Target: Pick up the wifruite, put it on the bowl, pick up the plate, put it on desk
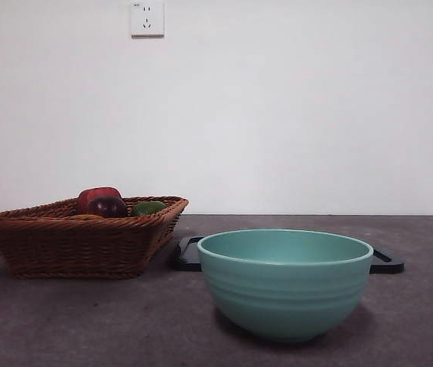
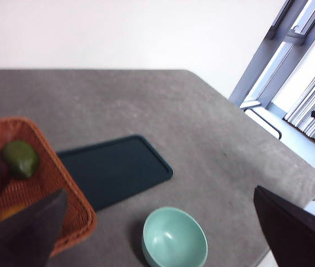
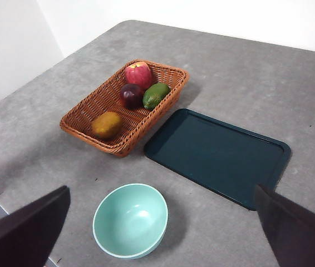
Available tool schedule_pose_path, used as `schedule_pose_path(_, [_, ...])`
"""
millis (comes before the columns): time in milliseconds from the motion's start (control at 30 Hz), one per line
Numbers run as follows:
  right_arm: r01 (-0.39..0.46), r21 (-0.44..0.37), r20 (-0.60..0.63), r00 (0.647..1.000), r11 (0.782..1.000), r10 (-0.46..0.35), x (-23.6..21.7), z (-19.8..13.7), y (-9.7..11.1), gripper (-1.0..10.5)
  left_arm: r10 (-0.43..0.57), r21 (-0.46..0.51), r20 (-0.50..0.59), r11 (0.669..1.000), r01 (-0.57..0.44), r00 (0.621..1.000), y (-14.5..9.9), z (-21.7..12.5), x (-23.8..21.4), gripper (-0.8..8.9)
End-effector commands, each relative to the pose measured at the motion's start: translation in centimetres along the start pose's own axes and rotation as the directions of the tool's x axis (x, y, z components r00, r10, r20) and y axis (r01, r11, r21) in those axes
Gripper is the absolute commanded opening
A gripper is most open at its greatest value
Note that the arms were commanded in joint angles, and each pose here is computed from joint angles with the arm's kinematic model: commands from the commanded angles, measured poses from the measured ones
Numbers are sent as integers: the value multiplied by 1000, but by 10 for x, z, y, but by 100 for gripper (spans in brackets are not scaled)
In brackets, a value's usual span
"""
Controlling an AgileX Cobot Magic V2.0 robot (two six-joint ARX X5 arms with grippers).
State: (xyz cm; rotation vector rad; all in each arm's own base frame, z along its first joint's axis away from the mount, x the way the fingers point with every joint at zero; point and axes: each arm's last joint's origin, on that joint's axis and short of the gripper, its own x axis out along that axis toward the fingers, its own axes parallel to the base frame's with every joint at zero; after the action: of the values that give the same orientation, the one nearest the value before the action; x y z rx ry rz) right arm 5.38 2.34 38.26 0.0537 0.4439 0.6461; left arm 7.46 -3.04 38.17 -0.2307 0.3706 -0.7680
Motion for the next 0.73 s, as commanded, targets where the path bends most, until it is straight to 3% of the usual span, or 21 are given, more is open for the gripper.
schedule_pose_path(33, [-4,-17,23,1000,1000,5,-3,4,2,604,3,-27,-37,1000,-4,999,5,6,8,563])
schedule_pose_path(200, [-4,-17,23,1000,1000,5,-3,4,2,603,17,-114,-159,993,-35,987,22,5,32,563])
schedule_pose_path(433, [-4,-16,29,1000,1000,5,-3,5,2,603,11,-242,-354,965,-103,935,56,4,78,563])
schedule_pose_path(600, [-5,-12,28,1000,1000,5,-3,5,2,603,48,-250,-439,952,-174,897,72,10,108,563])
schedule_pose_path(733, [-5,-12,28,1000,1000,5,-3,5,2,603,127,-214,-521,938,-273,844,81,17,131,563])
